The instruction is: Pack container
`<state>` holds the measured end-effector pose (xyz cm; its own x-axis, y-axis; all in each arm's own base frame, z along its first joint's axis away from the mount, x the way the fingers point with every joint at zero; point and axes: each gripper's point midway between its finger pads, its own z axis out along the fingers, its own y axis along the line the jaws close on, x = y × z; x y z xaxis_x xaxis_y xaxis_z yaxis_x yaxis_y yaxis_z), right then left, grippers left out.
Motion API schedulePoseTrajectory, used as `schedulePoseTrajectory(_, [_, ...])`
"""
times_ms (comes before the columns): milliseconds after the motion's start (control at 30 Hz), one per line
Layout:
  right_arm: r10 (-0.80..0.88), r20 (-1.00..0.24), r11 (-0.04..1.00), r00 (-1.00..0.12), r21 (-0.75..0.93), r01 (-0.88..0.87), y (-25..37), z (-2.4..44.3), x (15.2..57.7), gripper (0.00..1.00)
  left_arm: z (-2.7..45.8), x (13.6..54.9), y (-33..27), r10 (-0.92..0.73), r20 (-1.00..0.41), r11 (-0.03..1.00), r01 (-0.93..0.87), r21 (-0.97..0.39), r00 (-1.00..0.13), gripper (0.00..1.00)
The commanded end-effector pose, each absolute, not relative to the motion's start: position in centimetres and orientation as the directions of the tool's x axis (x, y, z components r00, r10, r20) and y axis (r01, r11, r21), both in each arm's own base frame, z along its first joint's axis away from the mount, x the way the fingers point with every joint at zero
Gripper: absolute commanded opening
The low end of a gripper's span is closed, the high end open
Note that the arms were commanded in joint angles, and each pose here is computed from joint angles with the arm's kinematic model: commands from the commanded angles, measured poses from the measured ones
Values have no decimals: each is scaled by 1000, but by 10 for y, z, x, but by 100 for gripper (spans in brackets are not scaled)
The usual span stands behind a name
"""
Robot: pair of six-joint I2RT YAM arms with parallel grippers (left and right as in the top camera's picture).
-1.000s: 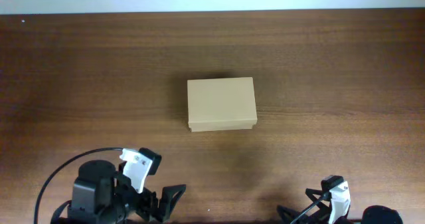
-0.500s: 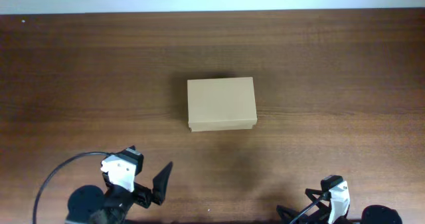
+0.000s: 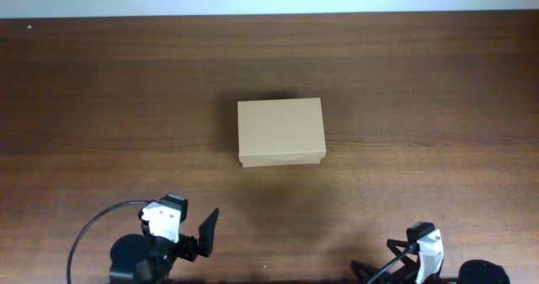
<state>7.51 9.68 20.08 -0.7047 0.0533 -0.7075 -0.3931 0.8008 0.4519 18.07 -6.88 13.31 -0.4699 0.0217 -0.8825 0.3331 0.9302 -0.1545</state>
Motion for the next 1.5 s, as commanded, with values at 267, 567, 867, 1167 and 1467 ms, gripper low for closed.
schedulePoseTrajectory(267, [54, -710, 797, -702, 454, -399, 98, 201, 74, 99, 95, 191, -64, 14, -862, 943, 292, -157, -507, 99])
schedulePoseTrajectory(567, [53, -710, 796, -702, 454, -399, 98, 201, 74, 99, 94, 191, -62, 14, -860, 946, 285, -154, -510, 99])
schedulePoseTrajectory(867, [54, -710, 797, -702, 454, -399, 98, 201, 74, 99, 94, 191, -62, 14, -860, 946, 285, -154, -509, 99])
schedulePoseTrajectory(1167, [54, -710, 797, -702, 454, -399, 98, 201, 74, 99, 94, 191, -62, 13, -860, 946, 285, -154, -509, 99])
schedulePoseTrajectory(1467, [54, -710, 797, -702, 454, -399, 98, 201, 74, 99, 94, 191, -62, 14, -860, 946, 285, -154, -509, 99])
